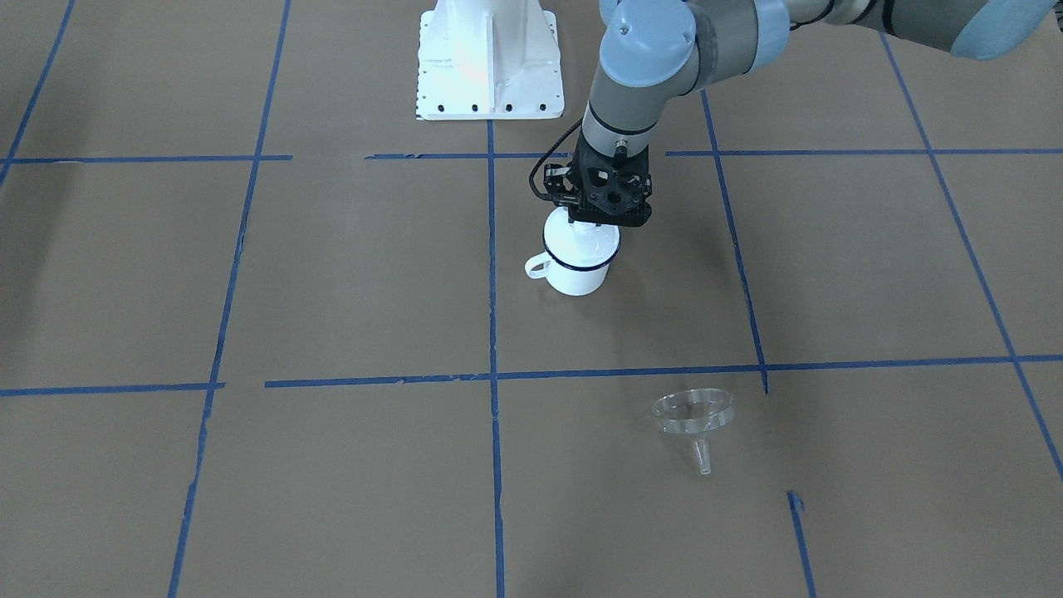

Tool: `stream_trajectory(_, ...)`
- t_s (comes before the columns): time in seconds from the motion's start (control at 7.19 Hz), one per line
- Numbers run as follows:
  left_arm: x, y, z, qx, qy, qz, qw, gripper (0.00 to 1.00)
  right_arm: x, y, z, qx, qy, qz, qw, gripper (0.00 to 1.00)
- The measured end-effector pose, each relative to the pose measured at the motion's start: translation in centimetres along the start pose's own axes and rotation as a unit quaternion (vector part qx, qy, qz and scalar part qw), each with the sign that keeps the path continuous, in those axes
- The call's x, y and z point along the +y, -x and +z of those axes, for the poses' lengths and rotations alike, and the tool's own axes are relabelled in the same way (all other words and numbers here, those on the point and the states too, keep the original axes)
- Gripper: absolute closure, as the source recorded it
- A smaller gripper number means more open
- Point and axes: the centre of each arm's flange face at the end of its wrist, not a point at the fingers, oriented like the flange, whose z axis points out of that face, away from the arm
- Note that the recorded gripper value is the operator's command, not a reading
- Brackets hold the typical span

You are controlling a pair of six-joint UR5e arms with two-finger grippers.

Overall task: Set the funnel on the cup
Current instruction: 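Lift the lid off the mug and set it down beside the mug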

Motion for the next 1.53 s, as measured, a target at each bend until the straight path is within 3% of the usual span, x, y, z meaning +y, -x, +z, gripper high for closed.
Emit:
stream_trajectory(0.7,-1.1,5.7,-9.1,-0.01,-0.05,-0.004,0.9987,0.95,0.0,0.0,0.0,0.0,0.0,0.0,1.0,0.0)
stream_trajectory(1.11,-0.6,11.9,-5.7,-0.032,-0.072,0.017,0.9967,0.95,0.0,0.0,0.0,0.0,0.0,0.0,1.0,0.0)
stream_trajectory(1.53,-1.0,14.6,2.1,-0.045,-0.054,0.024,0.9972,0.94,0.0,0.0,0.0,0.0,0.0,0.0,1.0,0.0)
